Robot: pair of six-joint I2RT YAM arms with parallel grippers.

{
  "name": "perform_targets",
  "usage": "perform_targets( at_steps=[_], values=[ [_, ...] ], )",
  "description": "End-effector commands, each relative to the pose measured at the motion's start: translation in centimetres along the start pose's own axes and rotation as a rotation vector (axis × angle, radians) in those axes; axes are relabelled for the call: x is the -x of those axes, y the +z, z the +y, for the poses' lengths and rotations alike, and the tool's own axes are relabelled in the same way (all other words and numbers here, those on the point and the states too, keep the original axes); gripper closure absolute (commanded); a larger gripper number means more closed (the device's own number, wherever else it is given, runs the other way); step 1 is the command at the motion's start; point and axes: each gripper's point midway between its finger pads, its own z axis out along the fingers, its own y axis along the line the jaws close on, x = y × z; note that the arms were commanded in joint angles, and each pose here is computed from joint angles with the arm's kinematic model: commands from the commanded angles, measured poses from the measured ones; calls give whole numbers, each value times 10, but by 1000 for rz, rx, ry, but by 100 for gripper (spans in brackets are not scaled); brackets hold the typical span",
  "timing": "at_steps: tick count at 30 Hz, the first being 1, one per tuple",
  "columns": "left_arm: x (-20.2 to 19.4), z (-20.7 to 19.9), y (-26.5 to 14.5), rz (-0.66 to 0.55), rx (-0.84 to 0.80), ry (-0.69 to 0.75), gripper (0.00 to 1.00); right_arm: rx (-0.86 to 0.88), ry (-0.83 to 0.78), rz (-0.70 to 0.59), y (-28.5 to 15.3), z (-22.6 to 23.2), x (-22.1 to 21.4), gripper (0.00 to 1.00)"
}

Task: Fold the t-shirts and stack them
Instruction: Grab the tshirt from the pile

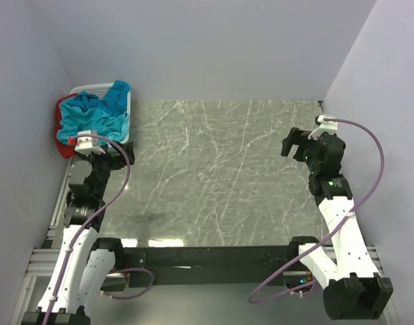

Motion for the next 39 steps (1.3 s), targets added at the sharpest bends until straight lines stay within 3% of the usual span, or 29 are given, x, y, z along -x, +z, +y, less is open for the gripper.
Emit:
perform_targets(
  at_steps=[1, 7, 10, 11, 14, 19, 23, 27, 28, 32, 34, 36, 37, 39],
  values=[
    [14, -14, 3, -25, -57, -15, 0, -16, 22, -87, -10, 0, 21, 0],
    [12, -17, 7, 9, -60, -34, 0, 187, -152, -119, -22, 29, 17, 0],
    [13, -18, 11, 20, -61, -65, 1, 500, -302, -119, -42, 81, 7, 0],
    [10, -15, 17, 45, -44, -79, 1, 689, -352, -123, -59, 108, 6, 0],
    [22, -3, 35, 75, -25, -165, 3, 834, -361, -21, -60, 122, -19, 0],
    [31, 30, 73, 141, 16, -398, 7, 697, -317, 199, -32, 96, -56, 0],
    [33, 75, 115, 150, 160, -485, 8, 723, -306, 209, -34, 102, -50, 0],
    [8, 132, 142, 274, 455, -484, 16, 690, -323, 161, -35, 99, -44, 1],
    [30, 140, 151, 239, 499, -468, 17, 685, -326, 149, -37, 98, -43, 1],
    [11, 183, 178, 299, 657, -412, 34, 687, -335, 135, -40, 99, -39, 1],
    [23, 196, 190, 276, 712, -384, 37, 688, -337, 133, -41, 100, -38, 1],
    [-8, 216, 192, 366, 811, -385, 39, 688, -339, 136, -41, 100, -39, 1],
    [3, 219, 196, 343, 846, -371, 39, 685, -342, 133, -41, 100, -38, 1],
    [-14, 227, 198, 383, 896, -359, 39, 678, -346, 132, -40, 99, -38, 1]
  ],
)
